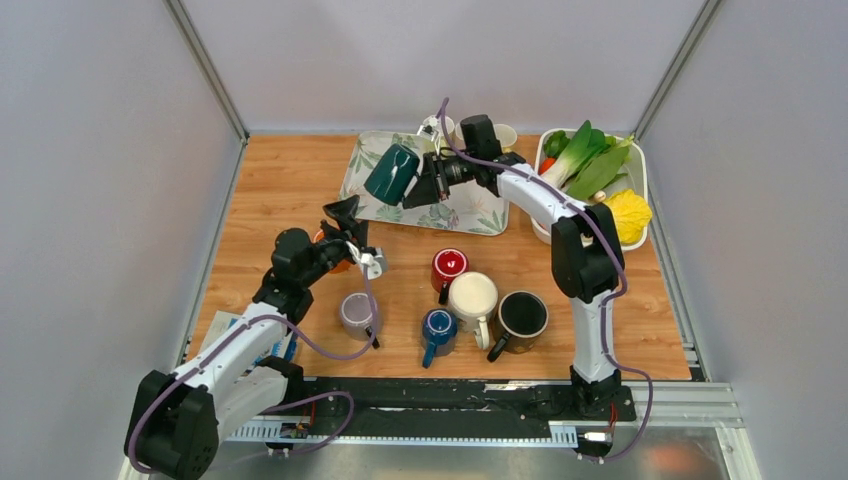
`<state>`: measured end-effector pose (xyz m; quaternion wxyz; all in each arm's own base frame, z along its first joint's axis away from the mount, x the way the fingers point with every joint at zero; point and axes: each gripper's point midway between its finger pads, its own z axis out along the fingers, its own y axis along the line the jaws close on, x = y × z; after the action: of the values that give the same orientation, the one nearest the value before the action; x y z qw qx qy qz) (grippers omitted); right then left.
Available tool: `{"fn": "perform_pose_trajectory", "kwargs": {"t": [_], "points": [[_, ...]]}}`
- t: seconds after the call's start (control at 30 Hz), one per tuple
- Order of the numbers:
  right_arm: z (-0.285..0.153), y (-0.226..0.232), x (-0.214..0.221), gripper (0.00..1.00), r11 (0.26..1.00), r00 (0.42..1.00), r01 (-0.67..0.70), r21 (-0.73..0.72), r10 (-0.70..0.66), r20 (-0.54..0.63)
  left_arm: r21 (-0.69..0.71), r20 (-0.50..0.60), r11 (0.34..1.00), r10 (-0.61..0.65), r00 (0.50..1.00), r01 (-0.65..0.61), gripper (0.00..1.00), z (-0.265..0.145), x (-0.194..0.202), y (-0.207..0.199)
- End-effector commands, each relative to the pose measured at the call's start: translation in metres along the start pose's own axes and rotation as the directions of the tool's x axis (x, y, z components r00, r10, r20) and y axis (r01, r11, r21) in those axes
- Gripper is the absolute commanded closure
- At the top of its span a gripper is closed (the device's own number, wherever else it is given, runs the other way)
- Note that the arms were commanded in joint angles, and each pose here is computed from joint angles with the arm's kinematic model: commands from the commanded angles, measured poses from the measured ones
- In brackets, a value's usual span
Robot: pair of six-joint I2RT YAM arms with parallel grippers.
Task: Turn the mug right side up
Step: Turn over the cup at the center of the board.
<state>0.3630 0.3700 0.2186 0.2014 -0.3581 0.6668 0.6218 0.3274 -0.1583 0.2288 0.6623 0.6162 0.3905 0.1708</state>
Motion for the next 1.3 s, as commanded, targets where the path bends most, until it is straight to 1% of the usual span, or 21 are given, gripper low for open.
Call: {"fn": "perform_pose_trajectory", "kwargs": {"t": [0.0, 0.03, 0.13, 0.27, 0.43, 0.53, 0.6, 0.73, 0.77, 0.8, 0.9, 0.93, 0.97, 1.03, 1.07, 1.1, 1.13, 1.17, 1.2, 1.23, 1.27], "points": [[-0.008, 0.046, -0.006, 1.0, 0.965, 0.998, 0.038, -0.258, -0.048, -0.033, -0.209, 0.041, 0.948, 0.255, 0.966, -0.242, 0.3, 0.006, -0.03, 0.05], [-0.007, 0.045, -0.004, 1.0, 0.965, 0.999, 0.019, -0.261, -0.032, -0.044, -0.21, 0.031, 0.946, 0.26, 0.965, -0.248, 0.31, 0.009, -0.03, 0.047], [-0.006, 0.043, -0.001, 1.0, 0.965, 0.998, 0.009, -0.262, -0.023, -0.051, -0.277, 0.005, 0.917, 0.3, 0.954, -0.287, 0.34, 0.009, -0.035, 0.061], [-0.006, 0.042, 0.0, 1.0, 0.965, 0.998, 0.002, -0.262, -0.017, -0.052, -0.312, -0.016, 0.903, 0.305, 0.952, -0.294, 0.34, 0.013, -0.038, 0.072], [-0.005, 0.044, 0.003, 0.99, 0.96, 0.997, -0.017, -0.278, -0.004, -0.074, -0.278, -0.027, 0.906, 0.324, 0.946, -0.319, 0.39, 0.024, -0.033, 0.063], [-0.004, 0.043, 0.007, 0.99, 0.957, 0.995, -0.045, -0.288, 0.019, -0.095, -0.29, -0.026, 0.898, 0.338, 0.941, -0.331, 0.53, 0.029, -0.032, 0.061], [-0.004, 0.041, 0.009, 1.0, 0.955, 0.994, -0.058, -0.291, 0.029, -0.103, -0.321, -0.024, 0.89, 0.335, 0.942, -0.324, 0.6, 0.03, -0.033, 0.065], [-0.003, 0.04, 0.009, 0.98, 0.955, 0.994, -0.063, -0.291, 0.034, -0.105, -0.352, -0.022, 0.879, 0.336, 0.942, -0.322, 0.67, 0.032, -0.033, 0.068], [-0.003, 0.039, 0.008, 0.95, 0.955, 0.994, -0.063, -0.289, 0.035, -0.102, -0.356, -0.023, 0.877, 0.336, 0.941, -0.322, 0.71, 0.033, -0.033, 0.069], [-0.003, 0.038, 0.007, 0.88, 0.957, 0.995, -0.063, -0.283, 0.036, -0.097, -0.357, -0.026, 0.878, 0.331, 0.943, -0.318, 0.74, 0.033, -0.033, 0.07], [-0.006, 0.031, 0.004, 0.61, 0.965, 0.996, -0.07, -0.254, 0.055, -0.069, -0.36, -0.052, 0.884, 0.3, 0.952, -0.299, 0.94, 0.034, -0.028, 0.075], [-0.008, 0.029, 0.003, 0.52, 0.968, 0.997, -0.067, -0.244, 0.054, -0.057, -0.357, -0.057, 0.89, 0.281, 0.958, -0.282, 0.97, 0.034, -0.025, 0.075], [-0.01, 0.027, 0.0, 0.43, 0.972, 0.998, -0.059, -0.228, 0.051, -0.038, -0.356, -0.079, 0.894, 0.262, 0.962, -0.272, 0.99, 0.033, -0.022, 0.079], [-0.014, 0.024, -0.007, 0.31, 0.98, 0.999, -0.034, -0.195, 0.035, 0.003, -0.347, -0.107, 0.908, 0.211, 0.972, -0.236, 1.0, 0.032, -0.015, 0.082], [-0.017, 0.023, -0.011, 0.2, 0.984, 0.999, -0.018, -0.175, 0.023, 0.026, -0.344, -0.114, 0.915, 0.182, 0.977, -0.211, 1.0, 0.032, -0.012, 0.082], [-0.018, 0.02, -0.015, 0.03, 0.988, 0.999, -0.007, -0.152, 0.014, 0.044, -0.336, -0.141, 0.922, 0.154, 0.978, -0.193, 1.0, 0.03, -0.007, 0.085], [-0.021, 0.018, -0.019, 0.0, 0.992, 0.998, 0.008, -0.124, 0.0, 0.066, -0.298, -0.153, 0.943, 0.108, 0.982, -0.15, 1.0, 0.033, 0.0, 0.077], [-0.024, 0.016, -0.024, 0.0, 0.995, 0.996, 0.035, -0.097, -0.026, 0.09, -0.317, -0.181, 0.94, 0.073, 0.981, -0.128, 1.0, 0.029, 0.002, 0.09], [-0.027, 0.015, -0.03, 0.0, 0.996, 0.992, 0.067, -0.065, -0.059, 0.114, -0.256, -0.207, 0.965, 0.004, 0.978, -0.058, 1.0, 0.032, 0.011, 0.075], [-0.032, 0.011, -0.038, 0.0, 0.994, 0.984, 0.108, -0.017, -0.104, 0.142, -0.283, -0.241, 0.959, -0.043, 0.97, -0.028, 1.0, 0.029, 0.014, 0.092], [-0.036, 0.001, -0.048, 0.0, 0.987, 0.974, 0.141, 0.072, -0.152, 0.169, -0.216, -0.279, 0.975, -0.119, 0.953, 0.059, 1.0, 0.031, 0.024, 0.073]]}}
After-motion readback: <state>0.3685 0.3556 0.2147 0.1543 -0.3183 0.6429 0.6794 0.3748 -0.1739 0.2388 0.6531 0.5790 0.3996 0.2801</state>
